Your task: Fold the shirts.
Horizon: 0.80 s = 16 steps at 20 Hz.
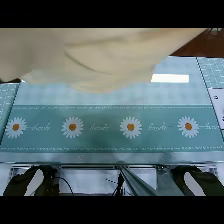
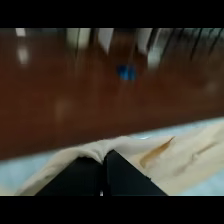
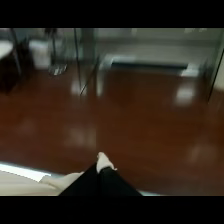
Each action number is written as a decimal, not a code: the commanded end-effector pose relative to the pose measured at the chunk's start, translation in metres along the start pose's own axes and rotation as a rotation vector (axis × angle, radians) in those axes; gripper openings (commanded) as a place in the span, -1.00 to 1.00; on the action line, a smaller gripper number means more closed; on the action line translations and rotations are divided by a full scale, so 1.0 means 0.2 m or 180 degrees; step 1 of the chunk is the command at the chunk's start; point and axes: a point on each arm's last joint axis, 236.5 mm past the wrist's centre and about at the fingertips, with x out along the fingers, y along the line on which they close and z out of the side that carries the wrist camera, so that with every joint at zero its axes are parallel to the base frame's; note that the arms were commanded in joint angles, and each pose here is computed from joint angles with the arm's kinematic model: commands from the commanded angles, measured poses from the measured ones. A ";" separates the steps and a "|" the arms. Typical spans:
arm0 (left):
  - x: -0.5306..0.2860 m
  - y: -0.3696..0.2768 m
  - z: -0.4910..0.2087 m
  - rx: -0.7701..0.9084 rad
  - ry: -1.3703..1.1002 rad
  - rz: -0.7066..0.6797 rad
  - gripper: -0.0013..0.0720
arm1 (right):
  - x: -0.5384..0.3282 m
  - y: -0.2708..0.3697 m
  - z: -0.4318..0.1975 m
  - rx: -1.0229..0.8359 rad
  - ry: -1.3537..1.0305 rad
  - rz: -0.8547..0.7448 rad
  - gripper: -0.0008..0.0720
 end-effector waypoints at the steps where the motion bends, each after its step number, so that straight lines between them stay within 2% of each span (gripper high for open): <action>1: -0.49 -0.41 0.53 0.0588 -0.1097 0.0065 -0.90 | -0.56 0.08 0.59 -0.0214 -0.1037 -0.0369 -0.92; 3: -0.60 -0.49 0.54 0.0671 -0.1128 0.0136 -0.90 | -0.80 0.11 0.72 -0.0269 -0.1279 -0.0498 -0.92; 5: -0.65 -0.52 0.47 0.0566 -0.0950 0.0170 -0.90 | -0.93 0.13 0.69 -0.0249 -0.1134 -0.0603 -0.92; 9: -0.67 -0.44 0.08 0.0299 0.0065 0.0460 -0.90 | -1.02 0.02 0.39 -0.0285 -0.0240 -0.1009 -0.92; 12: -0.71 -0.28 -0.20 0.0124 0.0827 0.0818 -0.90 | -1.05 -0.13 0.04 -0.0344 0.0805 -0.1337 -0.92; 14: -0.67 -0.24 -0.32 -0.0070 0.1126 0.0804 -0.90 | -1.00 -0.11 -0.17 -0.0185 0.1411 -0.1151 -0.92; 16: -0.56 -0.19 -0.47 -0.0327 0.1501 0.0612 -0.90 | -0.87 -0.06 -0.32 -0.0117 0.1816 -0.0865 -0.92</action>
